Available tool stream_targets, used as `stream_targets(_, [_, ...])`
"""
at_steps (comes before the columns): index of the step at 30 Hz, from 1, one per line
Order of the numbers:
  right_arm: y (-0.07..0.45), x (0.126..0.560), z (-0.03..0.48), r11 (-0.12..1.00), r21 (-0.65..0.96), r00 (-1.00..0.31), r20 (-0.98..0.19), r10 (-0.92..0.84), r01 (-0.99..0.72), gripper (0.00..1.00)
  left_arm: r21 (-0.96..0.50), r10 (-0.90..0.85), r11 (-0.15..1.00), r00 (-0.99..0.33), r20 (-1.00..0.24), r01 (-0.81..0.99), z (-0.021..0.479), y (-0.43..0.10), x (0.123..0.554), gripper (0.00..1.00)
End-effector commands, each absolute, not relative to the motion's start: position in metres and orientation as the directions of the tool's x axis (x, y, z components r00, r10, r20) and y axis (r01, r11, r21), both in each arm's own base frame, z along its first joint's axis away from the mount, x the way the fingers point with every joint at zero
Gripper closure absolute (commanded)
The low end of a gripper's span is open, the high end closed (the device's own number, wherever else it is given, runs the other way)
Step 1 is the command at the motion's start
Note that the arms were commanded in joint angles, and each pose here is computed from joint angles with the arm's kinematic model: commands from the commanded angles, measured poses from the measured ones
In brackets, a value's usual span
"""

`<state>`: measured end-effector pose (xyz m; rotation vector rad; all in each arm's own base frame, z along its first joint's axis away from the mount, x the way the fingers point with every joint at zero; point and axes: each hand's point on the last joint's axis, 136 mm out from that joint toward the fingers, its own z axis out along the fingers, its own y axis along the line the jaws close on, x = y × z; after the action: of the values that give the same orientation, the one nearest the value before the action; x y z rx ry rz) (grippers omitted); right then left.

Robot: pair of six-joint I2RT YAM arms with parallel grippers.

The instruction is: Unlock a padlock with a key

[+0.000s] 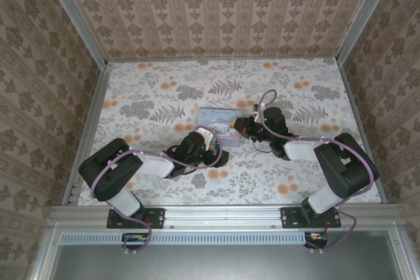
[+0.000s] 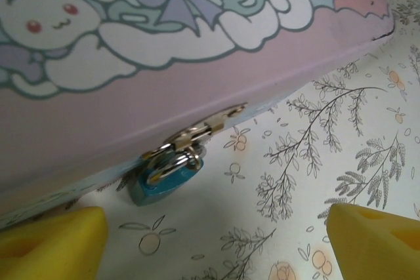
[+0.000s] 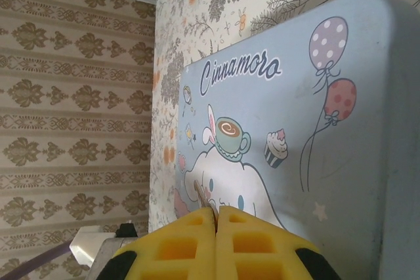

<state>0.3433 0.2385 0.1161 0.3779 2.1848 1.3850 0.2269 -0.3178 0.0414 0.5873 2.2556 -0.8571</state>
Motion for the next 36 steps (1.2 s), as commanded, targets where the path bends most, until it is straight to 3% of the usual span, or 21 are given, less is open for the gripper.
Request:
stream_targets(1, [0.237,0.353,0.126,0.417,0.907,-0.8,-0.292,0.524,-0.058,1.0,-0.387,0.182,0.675,-0.65,-0.738,0.628,0.04,-0.323,0.229,0.12])
stream_targets(36, [0.228,0.355,0.087,0.432,0.902,-0.802,-0.239,0.548,0.026,1.0,-0.482,0.132,0.603,-0.675,-0.726,0.636,0.036,-0.375,0.246,0.14])
